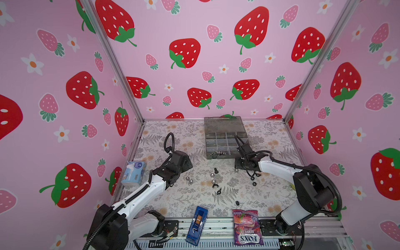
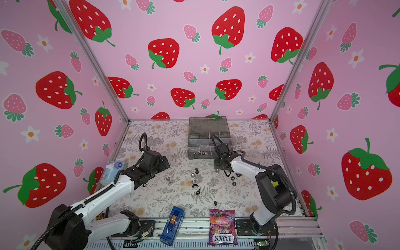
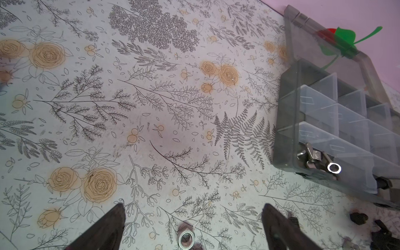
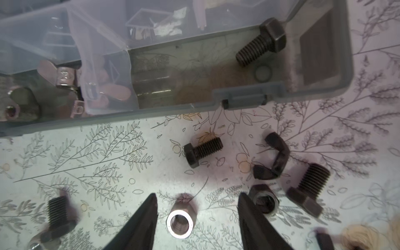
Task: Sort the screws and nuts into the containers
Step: 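Move the right gripper back to the pile and lower onto another black bolt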
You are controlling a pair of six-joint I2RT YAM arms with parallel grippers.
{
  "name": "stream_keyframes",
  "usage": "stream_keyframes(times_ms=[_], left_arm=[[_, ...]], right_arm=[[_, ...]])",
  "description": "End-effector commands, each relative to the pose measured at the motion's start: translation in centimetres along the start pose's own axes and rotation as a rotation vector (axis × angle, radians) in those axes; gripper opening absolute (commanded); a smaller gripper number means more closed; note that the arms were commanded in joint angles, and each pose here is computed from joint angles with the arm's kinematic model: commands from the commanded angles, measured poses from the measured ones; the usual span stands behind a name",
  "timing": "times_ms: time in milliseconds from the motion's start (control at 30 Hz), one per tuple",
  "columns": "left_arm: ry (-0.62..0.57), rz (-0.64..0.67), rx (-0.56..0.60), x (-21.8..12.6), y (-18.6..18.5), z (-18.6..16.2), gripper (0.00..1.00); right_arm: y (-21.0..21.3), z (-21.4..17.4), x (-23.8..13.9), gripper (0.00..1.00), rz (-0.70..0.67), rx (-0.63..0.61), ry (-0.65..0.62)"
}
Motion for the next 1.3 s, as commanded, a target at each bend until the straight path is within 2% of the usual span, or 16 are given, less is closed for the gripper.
stream_keyframes(times_ms=[0,233,567,1267], left_arm=[[0.003,0.022,-0.007,0.1,0.5,-0.1,0.99],[0.006,0.026,-0.006,0.1,0.7,-0.2,0.99],[0.024,0.018,-0.007,0.6,0.5,-0.6,0.99],[0.036,0.007,-0.016,1.1,0.3,-0.9,0.99]], right_arm=[[0.6,0.9,0.8,0.63,-0.034,0.055,-0.044],[0.3,2.1,1.3,0.66,-0.096,0.091,-0.119],[0.0,2.5,2.9,0.68,-0.150,0.096,-0.139],[-2.2,0.1,2.6,0.54,-0.203,0.083,-0.078]])
Point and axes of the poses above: each gripper's point midway between its finger pads, its own x axis out along the fingers, its own y axis along the line the jaws close on, z = x × y, the point moved 2 cm from there along -x, back along the fingers, and after that the axes turned 11 degrees about x, right-handed, at the moved point
